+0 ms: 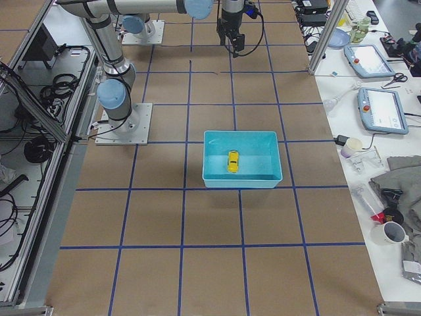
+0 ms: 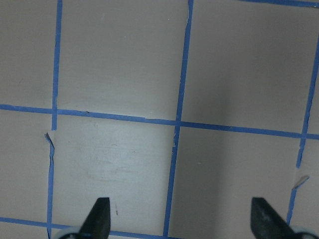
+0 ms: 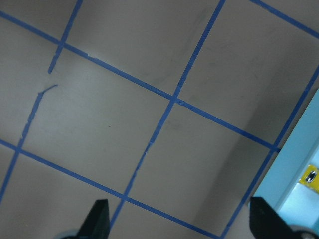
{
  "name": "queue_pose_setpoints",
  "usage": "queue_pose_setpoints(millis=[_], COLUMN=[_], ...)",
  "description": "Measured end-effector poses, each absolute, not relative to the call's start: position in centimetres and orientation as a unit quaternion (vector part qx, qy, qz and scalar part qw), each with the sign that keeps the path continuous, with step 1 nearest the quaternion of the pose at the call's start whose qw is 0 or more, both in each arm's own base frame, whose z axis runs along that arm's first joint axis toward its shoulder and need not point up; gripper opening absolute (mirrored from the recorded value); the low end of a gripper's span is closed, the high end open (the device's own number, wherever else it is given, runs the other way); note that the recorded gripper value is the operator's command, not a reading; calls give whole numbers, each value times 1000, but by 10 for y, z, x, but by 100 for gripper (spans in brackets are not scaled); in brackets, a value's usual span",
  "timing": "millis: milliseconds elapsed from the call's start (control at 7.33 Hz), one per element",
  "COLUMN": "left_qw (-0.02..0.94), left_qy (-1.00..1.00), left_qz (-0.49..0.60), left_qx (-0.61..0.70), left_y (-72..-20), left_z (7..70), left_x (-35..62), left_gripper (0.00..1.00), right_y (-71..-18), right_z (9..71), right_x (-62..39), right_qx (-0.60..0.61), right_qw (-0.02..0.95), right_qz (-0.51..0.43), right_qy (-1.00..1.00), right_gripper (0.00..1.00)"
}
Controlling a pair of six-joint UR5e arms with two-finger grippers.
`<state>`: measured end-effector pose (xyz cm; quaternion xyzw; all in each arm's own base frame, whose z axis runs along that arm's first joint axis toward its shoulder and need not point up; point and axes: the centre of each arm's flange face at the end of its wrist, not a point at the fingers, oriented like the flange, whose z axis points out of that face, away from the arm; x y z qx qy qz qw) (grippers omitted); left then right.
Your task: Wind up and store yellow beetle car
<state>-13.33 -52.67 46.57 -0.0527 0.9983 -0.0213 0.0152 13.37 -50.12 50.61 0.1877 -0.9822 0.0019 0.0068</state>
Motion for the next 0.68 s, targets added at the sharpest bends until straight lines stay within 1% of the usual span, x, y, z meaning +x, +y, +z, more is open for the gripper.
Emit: queue_pose_setpoints(millis=[273, 409, 682], left_qw=[15, 15, 15], left_qy=[998, 998, 998], left_qz=[-21, -21, -21], left_qx=[-52, -52, -52], left_y=[-526, -526, -527], left_z=[466, 466, 465], left_x=[-133, -133, -134], left_gripper=[100, 100, 100], right_y=[-501, -501, -500], right_z=[507, 509, 511], right_x=[148, 149, 148], right_qx=[65, 26, -7], right_qw=[5, 3, 6], right_qz=[4, 6, 7], right_qy=[-998, -1000, -1000], right_gripper=[100, 100, 100])
